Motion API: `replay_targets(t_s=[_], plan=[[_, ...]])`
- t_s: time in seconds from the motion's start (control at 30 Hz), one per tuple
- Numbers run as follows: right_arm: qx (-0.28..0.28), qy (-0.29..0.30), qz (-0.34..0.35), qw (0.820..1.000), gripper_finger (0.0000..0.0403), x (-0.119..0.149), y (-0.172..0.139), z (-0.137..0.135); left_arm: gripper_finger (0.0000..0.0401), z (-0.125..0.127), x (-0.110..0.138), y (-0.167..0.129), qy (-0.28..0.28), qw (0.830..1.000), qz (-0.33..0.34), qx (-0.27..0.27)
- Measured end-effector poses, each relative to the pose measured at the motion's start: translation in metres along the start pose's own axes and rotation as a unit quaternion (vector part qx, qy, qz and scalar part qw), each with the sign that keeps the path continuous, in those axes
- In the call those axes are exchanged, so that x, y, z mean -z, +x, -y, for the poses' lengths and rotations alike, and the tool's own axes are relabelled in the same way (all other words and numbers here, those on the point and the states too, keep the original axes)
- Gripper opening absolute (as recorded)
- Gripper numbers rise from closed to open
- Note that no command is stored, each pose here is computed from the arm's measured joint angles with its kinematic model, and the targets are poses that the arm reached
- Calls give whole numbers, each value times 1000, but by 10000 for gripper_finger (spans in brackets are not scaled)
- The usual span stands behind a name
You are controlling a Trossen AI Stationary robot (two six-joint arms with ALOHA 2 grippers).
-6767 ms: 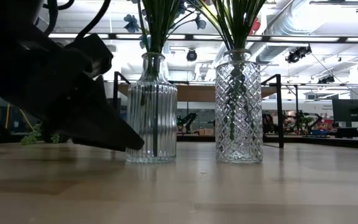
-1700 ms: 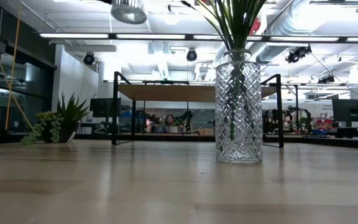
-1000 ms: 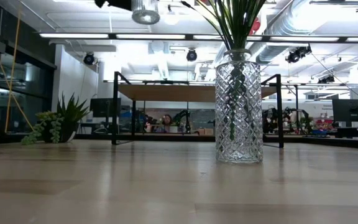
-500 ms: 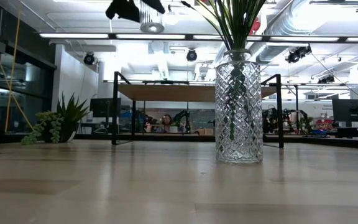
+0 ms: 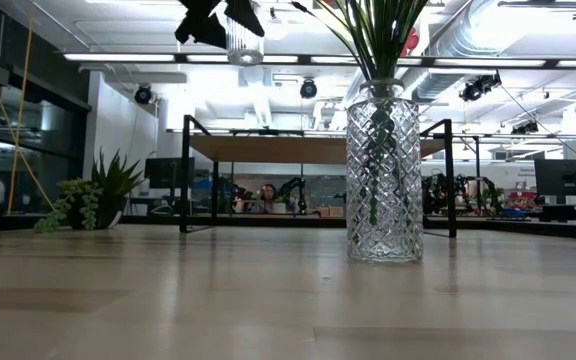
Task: Pick and place flowers into a vace then onto a shelf
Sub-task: Put the left transparent vase with flowers on the shelf
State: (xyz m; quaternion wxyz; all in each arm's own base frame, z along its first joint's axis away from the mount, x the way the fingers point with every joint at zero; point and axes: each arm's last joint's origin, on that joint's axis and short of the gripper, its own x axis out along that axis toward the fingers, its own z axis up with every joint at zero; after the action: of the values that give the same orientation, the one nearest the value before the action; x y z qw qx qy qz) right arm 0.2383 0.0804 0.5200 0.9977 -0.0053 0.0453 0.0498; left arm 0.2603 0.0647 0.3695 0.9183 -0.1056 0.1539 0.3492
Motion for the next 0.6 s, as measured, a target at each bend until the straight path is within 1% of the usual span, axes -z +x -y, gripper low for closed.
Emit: replay_targets(t_s=[0.2,0.27,0.37,0.47,0.6], plan=[[42,-9,-30,999,193,6,0,3,317,-7,2,16,6,1000,-11,-11],[45,-11,-35,998,193,7,-1,3,317,-7,2,24,8,1000,-9,-7],[45,-10,-39,998,193,8,-1,3,317,-9,8,38,13,999,-26,-21],[44,-11,-46,998,193,9,-1,3,317,-12,16,54,18,998,-53,-21],[42,-6,-58,997,193,12,-1,3,317,-14,20,67,17,997,-62,-29]])
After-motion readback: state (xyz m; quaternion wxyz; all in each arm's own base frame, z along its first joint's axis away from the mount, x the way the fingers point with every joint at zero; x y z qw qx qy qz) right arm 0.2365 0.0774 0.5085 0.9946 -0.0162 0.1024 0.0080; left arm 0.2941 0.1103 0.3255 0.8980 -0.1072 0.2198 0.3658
